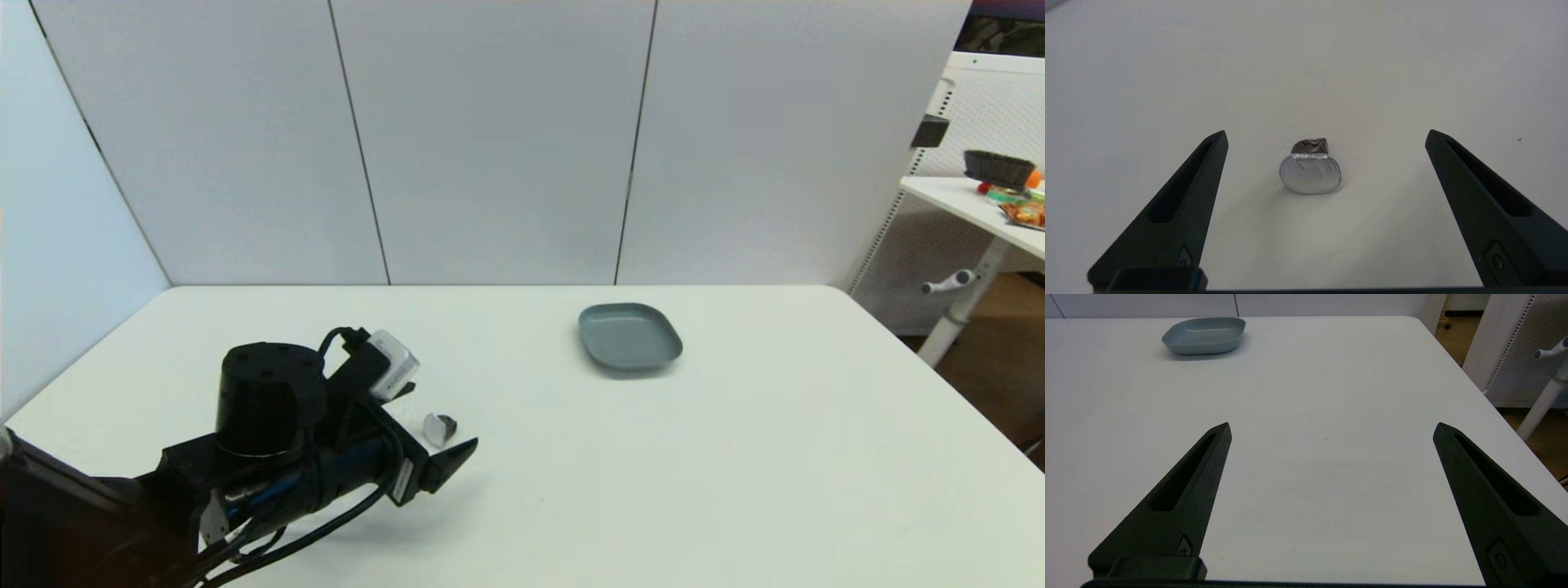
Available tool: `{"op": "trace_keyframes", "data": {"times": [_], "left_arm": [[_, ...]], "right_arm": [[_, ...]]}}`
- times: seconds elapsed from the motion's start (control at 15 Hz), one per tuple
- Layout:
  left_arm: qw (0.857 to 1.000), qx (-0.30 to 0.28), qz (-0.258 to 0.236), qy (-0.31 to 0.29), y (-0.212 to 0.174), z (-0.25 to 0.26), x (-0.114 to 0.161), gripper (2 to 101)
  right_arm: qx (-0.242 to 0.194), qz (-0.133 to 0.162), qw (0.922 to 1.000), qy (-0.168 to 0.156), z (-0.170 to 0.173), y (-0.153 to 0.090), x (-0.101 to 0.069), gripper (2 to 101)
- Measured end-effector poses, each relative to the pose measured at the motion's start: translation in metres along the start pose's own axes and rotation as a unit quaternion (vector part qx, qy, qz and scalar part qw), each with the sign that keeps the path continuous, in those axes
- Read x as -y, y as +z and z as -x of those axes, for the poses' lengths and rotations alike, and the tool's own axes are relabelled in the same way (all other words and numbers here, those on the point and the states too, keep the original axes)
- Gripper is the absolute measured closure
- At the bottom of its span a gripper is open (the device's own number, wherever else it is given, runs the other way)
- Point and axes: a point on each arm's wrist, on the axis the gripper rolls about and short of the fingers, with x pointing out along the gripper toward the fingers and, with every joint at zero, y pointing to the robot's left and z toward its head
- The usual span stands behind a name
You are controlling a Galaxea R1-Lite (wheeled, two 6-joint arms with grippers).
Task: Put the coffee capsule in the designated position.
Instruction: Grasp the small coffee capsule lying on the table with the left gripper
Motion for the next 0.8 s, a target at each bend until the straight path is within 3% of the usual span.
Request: {"op": "trace_keyframes", "data": {"times": [0.8], "left_arm": [[0.998,-0.012,0.045,0.031,-0.018,-0.009,0.001,5.4]], "right_arm": [[0.0,-0.001,1.0,0.0,0.0,0.0,0.0,4.3]]}}
